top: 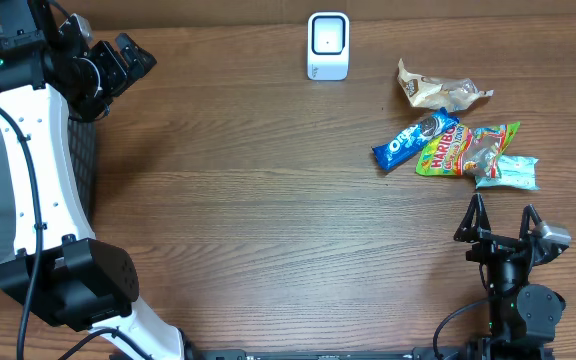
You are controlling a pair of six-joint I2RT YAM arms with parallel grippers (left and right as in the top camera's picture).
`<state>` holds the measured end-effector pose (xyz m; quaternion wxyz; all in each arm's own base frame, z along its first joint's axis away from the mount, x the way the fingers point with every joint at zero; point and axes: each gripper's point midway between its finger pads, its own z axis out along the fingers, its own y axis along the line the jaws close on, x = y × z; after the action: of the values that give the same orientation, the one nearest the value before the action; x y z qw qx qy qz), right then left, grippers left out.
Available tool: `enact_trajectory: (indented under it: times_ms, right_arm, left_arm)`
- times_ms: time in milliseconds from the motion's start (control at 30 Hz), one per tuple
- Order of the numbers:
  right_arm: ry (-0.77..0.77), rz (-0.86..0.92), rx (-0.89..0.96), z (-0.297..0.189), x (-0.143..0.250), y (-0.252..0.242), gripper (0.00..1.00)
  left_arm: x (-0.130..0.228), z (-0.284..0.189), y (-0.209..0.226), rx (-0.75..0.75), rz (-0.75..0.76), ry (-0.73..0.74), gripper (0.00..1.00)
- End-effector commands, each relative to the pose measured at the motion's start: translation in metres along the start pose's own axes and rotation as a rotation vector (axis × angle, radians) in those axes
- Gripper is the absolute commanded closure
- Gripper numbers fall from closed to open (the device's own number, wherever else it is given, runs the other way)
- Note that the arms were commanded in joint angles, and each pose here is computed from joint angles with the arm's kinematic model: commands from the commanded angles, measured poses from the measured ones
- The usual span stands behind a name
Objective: Scan the item barcode
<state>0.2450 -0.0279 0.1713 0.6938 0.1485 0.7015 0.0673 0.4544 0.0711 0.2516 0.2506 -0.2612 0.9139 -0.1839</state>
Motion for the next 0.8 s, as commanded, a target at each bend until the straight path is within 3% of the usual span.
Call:
enact_trajectory:
  times_ms: [0, 767]
  right_arm:
    - [-0.01, 0.0, 0.004, 0.0, 0.0003, -0.0014, 0.0]
    - [-0.01, 0.0, 0.004, 0.0, 0.0003, -0.0014, 0.0]
  left_arm:
    - [-0.0038, -0.0038, -0.0058, 0.004, 0.0, -0.017, 0.0]
    - [0.0023, -0.0059, -0.0028, -0.012, -0.009, 0.003, 0.0]
